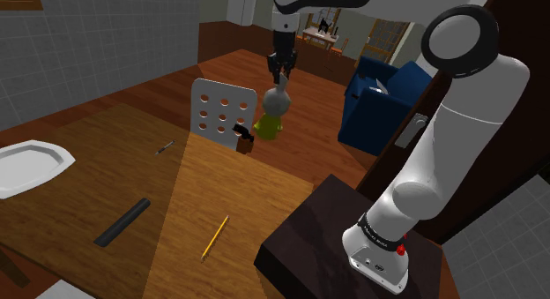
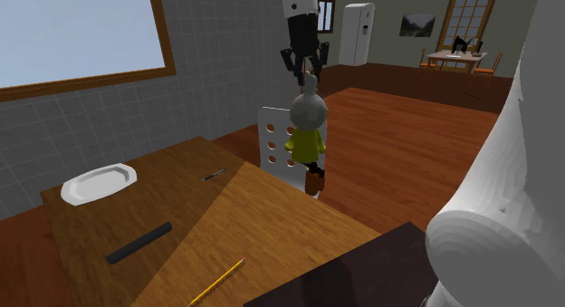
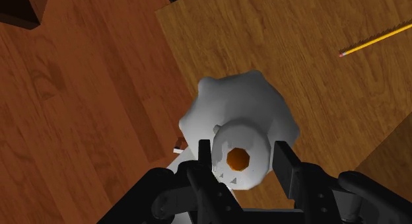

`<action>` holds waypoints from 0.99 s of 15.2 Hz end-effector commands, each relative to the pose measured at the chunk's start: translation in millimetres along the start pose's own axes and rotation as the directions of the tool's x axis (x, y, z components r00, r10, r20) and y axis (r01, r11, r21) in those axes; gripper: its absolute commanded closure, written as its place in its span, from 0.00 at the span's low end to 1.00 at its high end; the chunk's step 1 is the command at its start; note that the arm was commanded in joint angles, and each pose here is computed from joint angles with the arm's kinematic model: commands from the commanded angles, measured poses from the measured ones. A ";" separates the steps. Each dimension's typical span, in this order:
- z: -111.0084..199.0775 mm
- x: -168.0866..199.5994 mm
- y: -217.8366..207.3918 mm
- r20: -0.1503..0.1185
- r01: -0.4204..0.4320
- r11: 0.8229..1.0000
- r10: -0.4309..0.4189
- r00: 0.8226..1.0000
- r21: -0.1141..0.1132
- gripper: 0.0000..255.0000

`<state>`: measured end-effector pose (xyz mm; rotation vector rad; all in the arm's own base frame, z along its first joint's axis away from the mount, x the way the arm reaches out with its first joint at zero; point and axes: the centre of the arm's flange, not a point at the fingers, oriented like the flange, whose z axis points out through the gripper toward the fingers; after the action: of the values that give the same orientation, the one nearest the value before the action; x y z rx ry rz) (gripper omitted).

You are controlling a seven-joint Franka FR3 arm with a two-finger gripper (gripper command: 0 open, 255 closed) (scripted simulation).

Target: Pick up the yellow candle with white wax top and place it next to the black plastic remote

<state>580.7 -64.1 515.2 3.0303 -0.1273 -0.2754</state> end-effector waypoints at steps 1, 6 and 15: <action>-11.7 -1.8 1.8 -0.002 0.000 1.000 0.000 1.000 0.000 1.00; -37.6 -6.4 4.5 -0.002 0.000 1.000 0.000 1.000 0.000 1.00; -84.1 -14.8 9.4 -0.002 0.000 1.000 0.000 1.000 0.000 1.00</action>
<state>581.3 -64.8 594.4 3.0303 -0.1268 -0.2750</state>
